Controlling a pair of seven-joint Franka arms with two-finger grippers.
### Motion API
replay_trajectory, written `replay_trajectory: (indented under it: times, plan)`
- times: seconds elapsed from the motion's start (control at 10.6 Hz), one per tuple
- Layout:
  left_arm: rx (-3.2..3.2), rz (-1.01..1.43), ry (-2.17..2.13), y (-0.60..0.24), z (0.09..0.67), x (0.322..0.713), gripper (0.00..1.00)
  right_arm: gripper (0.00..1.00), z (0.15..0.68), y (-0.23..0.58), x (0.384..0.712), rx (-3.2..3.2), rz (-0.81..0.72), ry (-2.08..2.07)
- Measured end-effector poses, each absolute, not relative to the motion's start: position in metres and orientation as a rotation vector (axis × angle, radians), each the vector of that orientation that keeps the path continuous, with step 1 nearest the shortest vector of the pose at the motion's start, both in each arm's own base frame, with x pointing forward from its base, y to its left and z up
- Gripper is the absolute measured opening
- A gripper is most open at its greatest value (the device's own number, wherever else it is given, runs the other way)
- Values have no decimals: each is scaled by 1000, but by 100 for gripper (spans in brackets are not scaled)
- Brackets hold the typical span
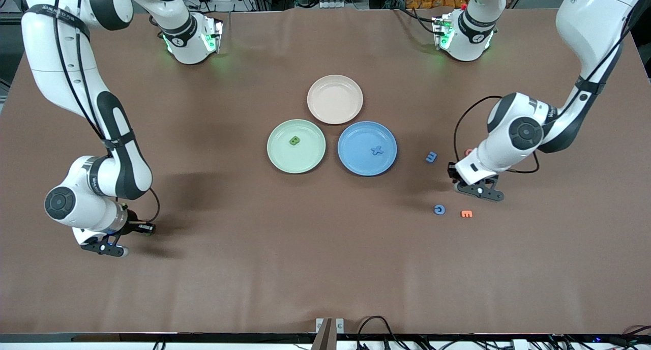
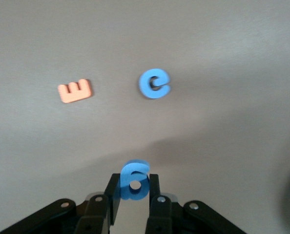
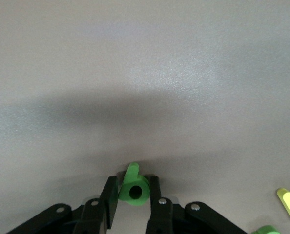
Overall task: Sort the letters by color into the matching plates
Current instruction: 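Carry the blue 6 into the blue plate with the left gripper and release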
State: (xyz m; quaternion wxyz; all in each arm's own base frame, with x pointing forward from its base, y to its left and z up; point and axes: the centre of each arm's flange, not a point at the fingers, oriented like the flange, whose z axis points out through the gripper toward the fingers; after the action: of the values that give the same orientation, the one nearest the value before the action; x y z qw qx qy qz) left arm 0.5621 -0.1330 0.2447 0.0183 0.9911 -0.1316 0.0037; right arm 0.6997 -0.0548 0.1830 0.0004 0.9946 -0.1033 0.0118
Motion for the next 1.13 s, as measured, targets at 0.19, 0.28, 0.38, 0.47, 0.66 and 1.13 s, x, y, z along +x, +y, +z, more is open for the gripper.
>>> replay_trajectory:
  times: [0.19,0.28,0.38,0.47,0.66,1.13]
  plan:
    - [3069,10,-314,-169,255,553,27,32,190,-55,698,3125,45,-319]
    - [3064,5,-273,-187,260,547,27,33,190,-55,697,3125,41,-317]
    - [3059,0,-240,-206,266,540,27,33,189,-56,696,3124,41,-316]
    - [3058,-11,-216,-223,269,532,27,32,189,-57,696,3123,43,-313]
    - [3062,-27,-180,-258,270,516,27,30,189,-57,696,3124,44,-306]
    - [3072,-50,-108,-332,270,471,27,30,191,-52,697,3126,49,-291]
